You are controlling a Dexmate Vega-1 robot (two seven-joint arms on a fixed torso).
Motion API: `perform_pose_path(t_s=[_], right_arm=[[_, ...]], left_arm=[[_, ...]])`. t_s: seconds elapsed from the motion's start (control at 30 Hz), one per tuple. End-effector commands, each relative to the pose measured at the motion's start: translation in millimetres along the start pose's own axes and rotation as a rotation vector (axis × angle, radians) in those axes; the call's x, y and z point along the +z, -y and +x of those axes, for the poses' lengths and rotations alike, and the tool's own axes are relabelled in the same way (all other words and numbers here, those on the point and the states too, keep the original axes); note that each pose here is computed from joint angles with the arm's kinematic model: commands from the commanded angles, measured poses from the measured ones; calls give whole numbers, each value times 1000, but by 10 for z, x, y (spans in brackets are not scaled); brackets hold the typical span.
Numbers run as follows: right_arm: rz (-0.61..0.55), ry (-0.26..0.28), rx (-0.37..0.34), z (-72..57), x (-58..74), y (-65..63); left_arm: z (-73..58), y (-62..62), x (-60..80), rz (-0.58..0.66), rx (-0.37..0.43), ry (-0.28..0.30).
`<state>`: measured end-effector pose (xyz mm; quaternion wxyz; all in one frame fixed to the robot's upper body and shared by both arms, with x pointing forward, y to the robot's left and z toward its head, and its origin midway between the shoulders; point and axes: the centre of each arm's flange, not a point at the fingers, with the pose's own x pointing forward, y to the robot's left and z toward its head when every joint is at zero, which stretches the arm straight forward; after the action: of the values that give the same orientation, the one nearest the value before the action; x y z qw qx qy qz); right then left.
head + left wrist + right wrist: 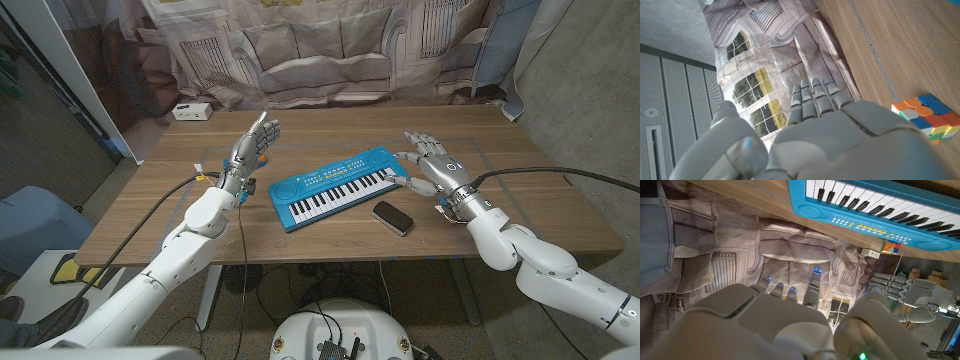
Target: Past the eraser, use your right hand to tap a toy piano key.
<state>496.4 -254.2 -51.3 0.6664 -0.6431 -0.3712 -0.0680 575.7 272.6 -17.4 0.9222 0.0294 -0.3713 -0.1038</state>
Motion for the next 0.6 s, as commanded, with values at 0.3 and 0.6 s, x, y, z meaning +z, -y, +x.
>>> perform_pose_path(t_s=[0.3, 0.6], right_arm=[[-12, -16, 116, 67, 51, 72], [-30, -29, 157, 108, 49, 84]], left_arm=[[4, 20, -8, -5, -7, 0], [35, 10, 34, 3, -10, 4]])
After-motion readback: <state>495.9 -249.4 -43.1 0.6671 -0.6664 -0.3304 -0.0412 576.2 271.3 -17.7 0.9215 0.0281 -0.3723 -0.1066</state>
